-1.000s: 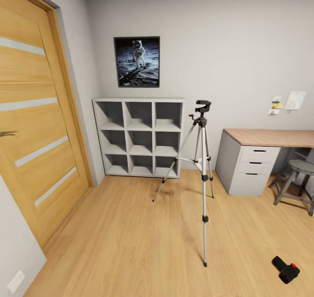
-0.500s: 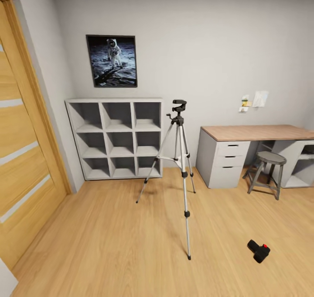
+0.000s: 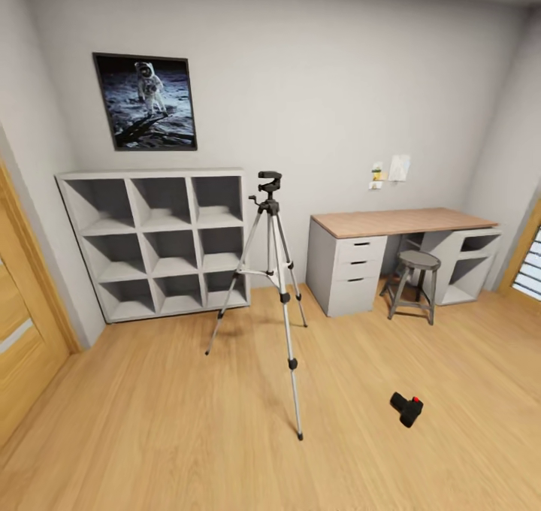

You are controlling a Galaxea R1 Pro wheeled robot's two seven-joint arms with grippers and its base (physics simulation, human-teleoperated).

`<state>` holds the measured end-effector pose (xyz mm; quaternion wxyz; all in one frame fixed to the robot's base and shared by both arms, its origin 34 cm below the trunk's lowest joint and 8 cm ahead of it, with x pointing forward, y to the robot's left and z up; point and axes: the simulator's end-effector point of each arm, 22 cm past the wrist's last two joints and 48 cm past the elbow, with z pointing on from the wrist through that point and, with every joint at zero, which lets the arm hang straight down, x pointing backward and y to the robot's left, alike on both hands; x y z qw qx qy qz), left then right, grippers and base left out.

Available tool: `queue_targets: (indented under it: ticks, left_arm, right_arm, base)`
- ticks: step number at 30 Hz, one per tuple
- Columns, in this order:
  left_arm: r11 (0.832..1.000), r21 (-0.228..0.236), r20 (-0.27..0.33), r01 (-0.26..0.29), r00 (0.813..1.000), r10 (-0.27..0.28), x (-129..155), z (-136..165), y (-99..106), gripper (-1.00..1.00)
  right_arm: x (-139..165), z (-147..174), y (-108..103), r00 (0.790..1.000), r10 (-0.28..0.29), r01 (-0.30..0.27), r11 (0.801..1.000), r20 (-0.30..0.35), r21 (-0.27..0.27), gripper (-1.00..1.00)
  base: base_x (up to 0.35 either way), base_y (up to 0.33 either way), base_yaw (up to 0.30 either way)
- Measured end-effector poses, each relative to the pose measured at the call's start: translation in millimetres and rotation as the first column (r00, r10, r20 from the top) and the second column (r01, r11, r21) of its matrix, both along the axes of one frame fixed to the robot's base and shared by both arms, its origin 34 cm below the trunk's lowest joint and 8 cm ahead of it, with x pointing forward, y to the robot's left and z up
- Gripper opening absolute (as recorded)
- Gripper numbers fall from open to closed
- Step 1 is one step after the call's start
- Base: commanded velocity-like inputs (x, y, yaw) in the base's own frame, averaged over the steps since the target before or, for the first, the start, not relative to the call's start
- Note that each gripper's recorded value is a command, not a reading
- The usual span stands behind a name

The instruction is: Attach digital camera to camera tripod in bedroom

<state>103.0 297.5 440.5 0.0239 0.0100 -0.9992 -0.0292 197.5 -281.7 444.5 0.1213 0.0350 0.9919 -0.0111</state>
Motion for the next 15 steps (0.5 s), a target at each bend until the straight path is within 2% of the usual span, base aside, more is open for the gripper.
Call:
queue_targets:
  ticks: [15]
  left_arm:
    - [1.000,-0.001,0.000,0.000,1.000,0.000,0.0,0.0,-0.6,1.00]
  right_arm:
    - [0.0,0.0,0.0,1.000,0.000,0.000,1.000,0.000,0.000,1.00]
  base:
    - [0.000,0.000,-0.300]
